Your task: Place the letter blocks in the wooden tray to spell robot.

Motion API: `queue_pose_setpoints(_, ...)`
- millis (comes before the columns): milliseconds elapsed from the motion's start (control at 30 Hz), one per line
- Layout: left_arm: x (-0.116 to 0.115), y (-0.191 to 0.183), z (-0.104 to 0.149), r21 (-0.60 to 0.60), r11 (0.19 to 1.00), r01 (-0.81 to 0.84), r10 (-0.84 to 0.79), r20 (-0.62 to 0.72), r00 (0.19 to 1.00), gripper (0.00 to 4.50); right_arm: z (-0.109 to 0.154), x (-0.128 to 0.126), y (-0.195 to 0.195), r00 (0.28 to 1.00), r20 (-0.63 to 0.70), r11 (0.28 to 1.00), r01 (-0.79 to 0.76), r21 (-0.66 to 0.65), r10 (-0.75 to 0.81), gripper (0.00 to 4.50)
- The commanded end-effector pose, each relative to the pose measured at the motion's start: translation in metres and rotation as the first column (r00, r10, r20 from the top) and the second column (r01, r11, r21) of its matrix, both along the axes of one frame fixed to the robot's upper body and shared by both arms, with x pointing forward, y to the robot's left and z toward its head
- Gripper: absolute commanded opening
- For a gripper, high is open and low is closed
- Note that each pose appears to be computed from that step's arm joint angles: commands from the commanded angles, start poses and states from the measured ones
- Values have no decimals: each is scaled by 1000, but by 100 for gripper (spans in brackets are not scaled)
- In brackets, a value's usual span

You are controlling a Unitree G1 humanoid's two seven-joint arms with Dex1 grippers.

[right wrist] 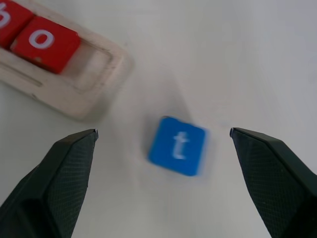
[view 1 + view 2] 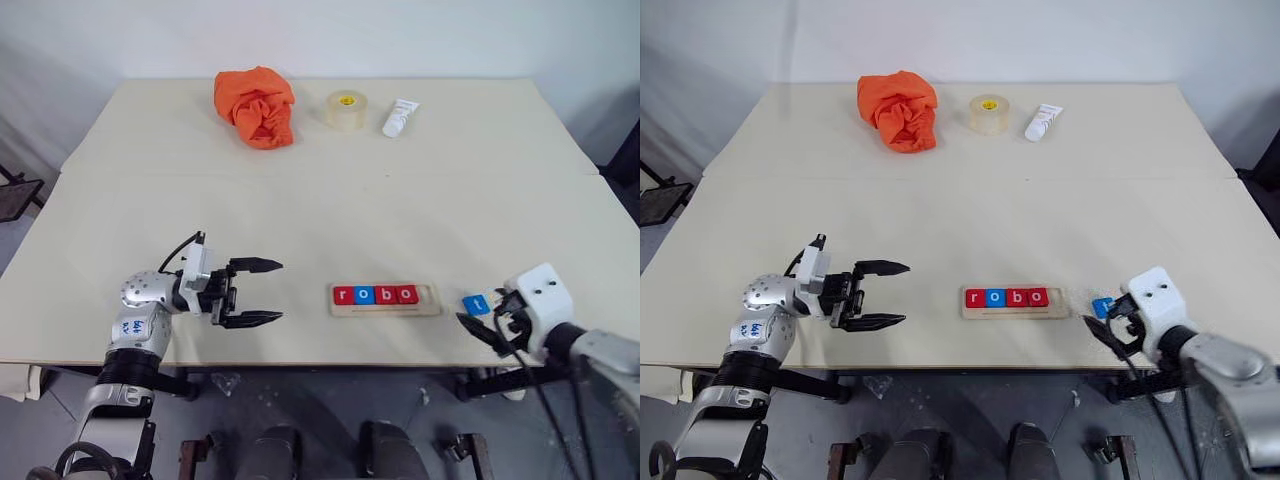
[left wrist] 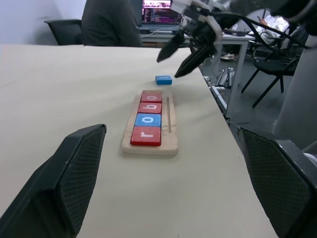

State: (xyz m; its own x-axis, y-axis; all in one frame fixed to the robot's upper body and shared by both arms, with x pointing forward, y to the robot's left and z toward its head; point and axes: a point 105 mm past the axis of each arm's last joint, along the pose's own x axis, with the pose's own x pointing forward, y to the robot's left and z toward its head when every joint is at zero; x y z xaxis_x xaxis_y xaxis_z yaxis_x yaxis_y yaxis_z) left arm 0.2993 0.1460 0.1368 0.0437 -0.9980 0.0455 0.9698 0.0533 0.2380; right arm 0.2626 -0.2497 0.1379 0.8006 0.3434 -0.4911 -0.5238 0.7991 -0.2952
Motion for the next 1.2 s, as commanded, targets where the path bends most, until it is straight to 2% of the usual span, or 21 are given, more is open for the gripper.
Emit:
queue_pose_setpoints(33,-11,-2,2,-1,997,77,-77,32,997,450,17,9,-9,985,-24,982,-171,-82,170,448)
queue_pose_setpoints(267,-16,-1,-1,-9,998,58,-58,35,998,450,12,24,-24,913,-154,909,-398,-126,378,448)
queue_pose_setpoints(400,-19,1,-1,-10,999,38,-37,44,998,450,7,32,-25,831,-199,819,-551,-161,520,448)
queue_pose_setpoints(567,-22,3,-2,-10,1000,21,-21,45,999,450,0,45,-27,794,-233,770,-604,-206,561,448)
queue_pose_setpoints(833,-25,5,-2,-11,1000,-3,4,49,999,450,-14,51,-22,741,-310,726,-662,-189,595,448)
queue_pose_setpoints(933,-25,6,-2,-10,1000,-12,12,50,999,450,-18,50,-24,732,-341,720,-668,-189,590,394)
queue_pose_setpoints(1200,-23,6,-2,-12,1000,-20,20,52,998,450,-12,57,-27,744,-330,725,-657,-206,581,146)
